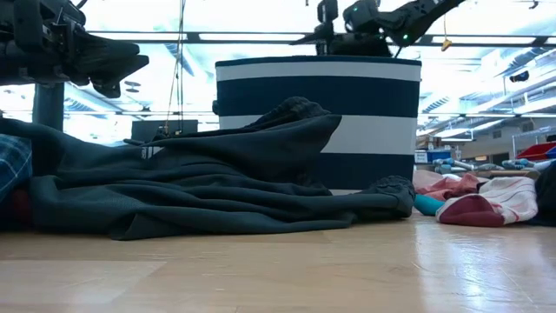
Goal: Sort clothes
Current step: Put the yellow shirt into the blue bin, then put the black shorts into the blue bin
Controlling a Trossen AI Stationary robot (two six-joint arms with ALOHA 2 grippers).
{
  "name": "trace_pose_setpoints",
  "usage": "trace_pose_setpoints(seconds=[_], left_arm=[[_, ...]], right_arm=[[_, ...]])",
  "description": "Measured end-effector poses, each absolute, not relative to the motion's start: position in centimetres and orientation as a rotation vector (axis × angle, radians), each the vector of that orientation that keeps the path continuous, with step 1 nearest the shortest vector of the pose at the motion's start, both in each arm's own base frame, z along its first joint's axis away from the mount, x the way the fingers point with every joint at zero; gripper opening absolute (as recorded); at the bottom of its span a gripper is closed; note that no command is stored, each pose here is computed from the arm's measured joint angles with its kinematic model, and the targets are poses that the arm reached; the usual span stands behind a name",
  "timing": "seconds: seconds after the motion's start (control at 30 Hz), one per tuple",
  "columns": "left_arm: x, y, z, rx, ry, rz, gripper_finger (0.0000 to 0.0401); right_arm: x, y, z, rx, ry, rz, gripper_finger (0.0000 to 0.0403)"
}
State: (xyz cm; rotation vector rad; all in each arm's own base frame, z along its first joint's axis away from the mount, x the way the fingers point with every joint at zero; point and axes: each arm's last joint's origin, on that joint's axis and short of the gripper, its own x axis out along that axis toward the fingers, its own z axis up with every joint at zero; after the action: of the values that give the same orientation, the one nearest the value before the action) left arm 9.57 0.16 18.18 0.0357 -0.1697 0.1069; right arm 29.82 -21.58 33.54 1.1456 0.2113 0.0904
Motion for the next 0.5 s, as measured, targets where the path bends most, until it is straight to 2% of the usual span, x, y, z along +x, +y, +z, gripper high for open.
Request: trace_pose_setpoints(seconds=[0.27,0.5], left_arm=[[9.6,0.2,18.2,0.035,-0.17,0.108,0.0168],[9.6,0.2,18.2,0.035,-0.17,0.108,0.0168]], right_arm=[[25.6,-20.5,37.3,0.859,0.119,-0.11,0.01],[21.8,-15.9,39.7,0.567,0.232,-0.232,0.0088]])
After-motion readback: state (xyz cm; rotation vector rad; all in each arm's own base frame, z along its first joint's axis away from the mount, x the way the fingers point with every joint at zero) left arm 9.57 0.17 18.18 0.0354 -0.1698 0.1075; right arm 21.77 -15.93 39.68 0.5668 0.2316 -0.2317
